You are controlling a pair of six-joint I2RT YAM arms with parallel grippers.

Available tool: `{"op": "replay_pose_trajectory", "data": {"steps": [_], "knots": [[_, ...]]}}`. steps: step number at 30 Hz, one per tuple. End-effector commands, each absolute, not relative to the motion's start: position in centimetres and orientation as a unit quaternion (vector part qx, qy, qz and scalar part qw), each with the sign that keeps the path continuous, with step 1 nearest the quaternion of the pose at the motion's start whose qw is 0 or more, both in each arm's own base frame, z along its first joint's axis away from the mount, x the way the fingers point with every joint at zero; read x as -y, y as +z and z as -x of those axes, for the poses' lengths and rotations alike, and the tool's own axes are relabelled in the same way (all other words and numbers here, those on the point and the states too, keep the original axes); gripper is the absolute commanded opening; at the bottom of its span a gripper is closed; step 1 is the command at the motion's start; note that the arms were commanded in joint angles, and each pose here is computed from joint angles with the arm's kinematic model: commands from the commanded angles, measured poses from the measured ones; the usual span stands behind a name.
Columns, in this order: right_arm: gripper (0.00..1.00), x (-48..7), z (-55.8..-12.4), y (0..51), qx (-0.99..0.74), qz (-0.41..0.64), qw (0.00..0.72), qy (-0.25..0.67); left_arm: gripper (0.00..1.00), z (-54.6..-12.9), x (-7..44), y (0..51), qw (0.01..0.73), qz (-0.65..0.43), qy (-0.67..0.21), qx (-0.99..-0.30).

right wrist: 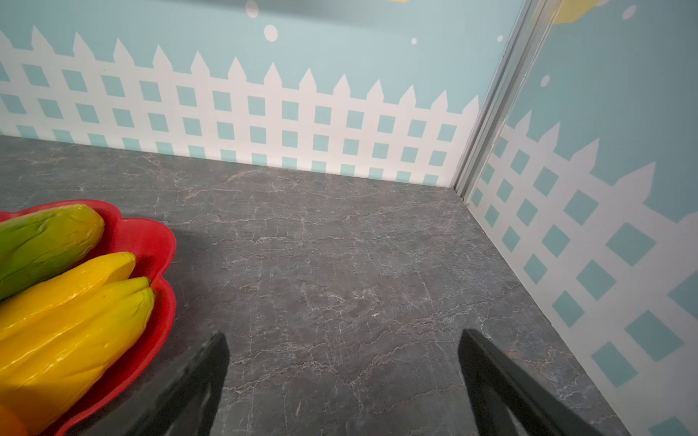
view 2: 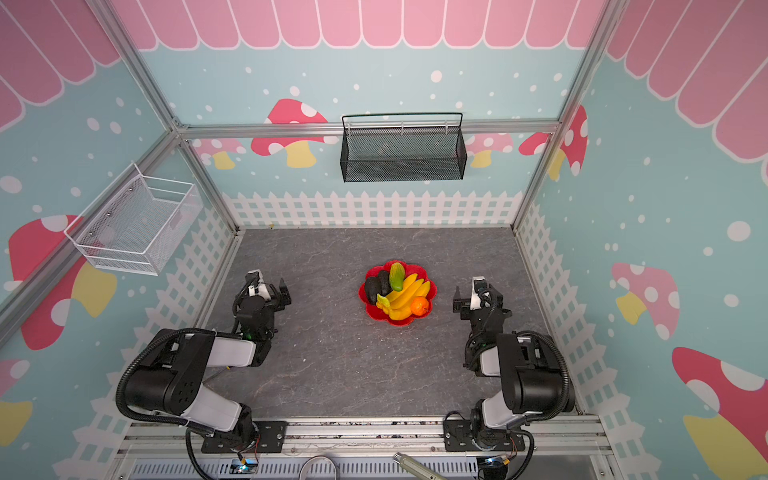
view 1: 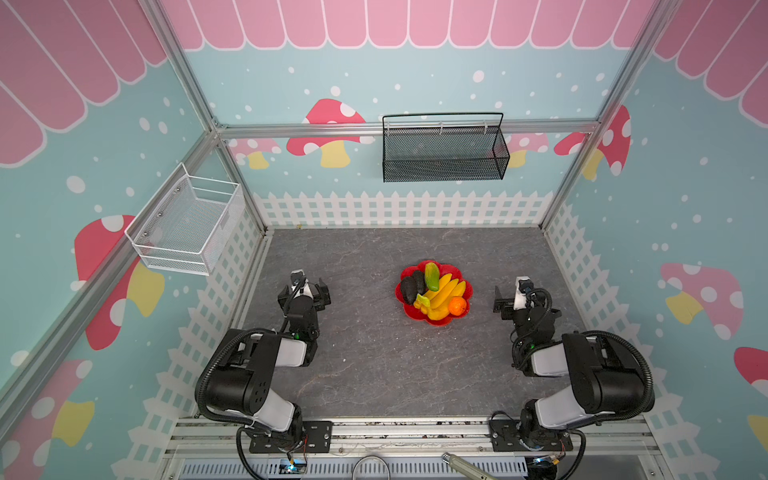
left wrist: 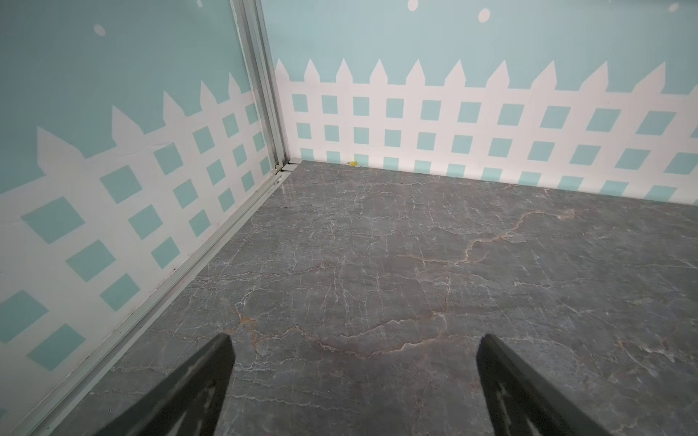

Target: Place and organize the fake fruits in the fruit bowl

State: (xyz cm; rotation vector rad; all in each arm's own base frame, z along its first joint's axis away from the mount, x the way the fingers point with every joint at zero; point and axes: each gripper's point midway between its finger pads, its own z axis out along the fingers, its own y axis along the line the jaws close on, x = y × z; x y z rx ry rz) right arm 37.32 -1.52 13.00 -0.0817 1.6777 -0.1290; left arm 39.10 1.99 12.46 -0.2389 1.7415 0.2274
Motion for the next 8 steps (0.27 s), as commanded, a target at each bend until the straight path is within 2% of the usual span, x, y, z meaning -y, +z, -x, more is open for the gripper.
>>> {"op": "replay_pose_trajectory", "data": {"steps": [1, 5, 8], "knots": [[0.98, 1.0, -37.3, 13.2, -0.739, 0.056, 0.668, -0.058, 1.00, -39.2, -2.4, 12.2, 0.625, 0.110, 0.108, -0.766], [0.98, 1.2, -37.2, 13.2, -0.739, 0.050, 0.669, -0.062, 1.00, -39.4, -2.8, 12.2, 0.621, 0.117, 0.099, -0.769], [0.98, 3.6, -34.9, 14.1, -0.716, -0.026, 0.692, -0.094, 1.00, -37.9, -3.9, 13.1, 0.650, 0.150, 0.097, -0.739]]}}
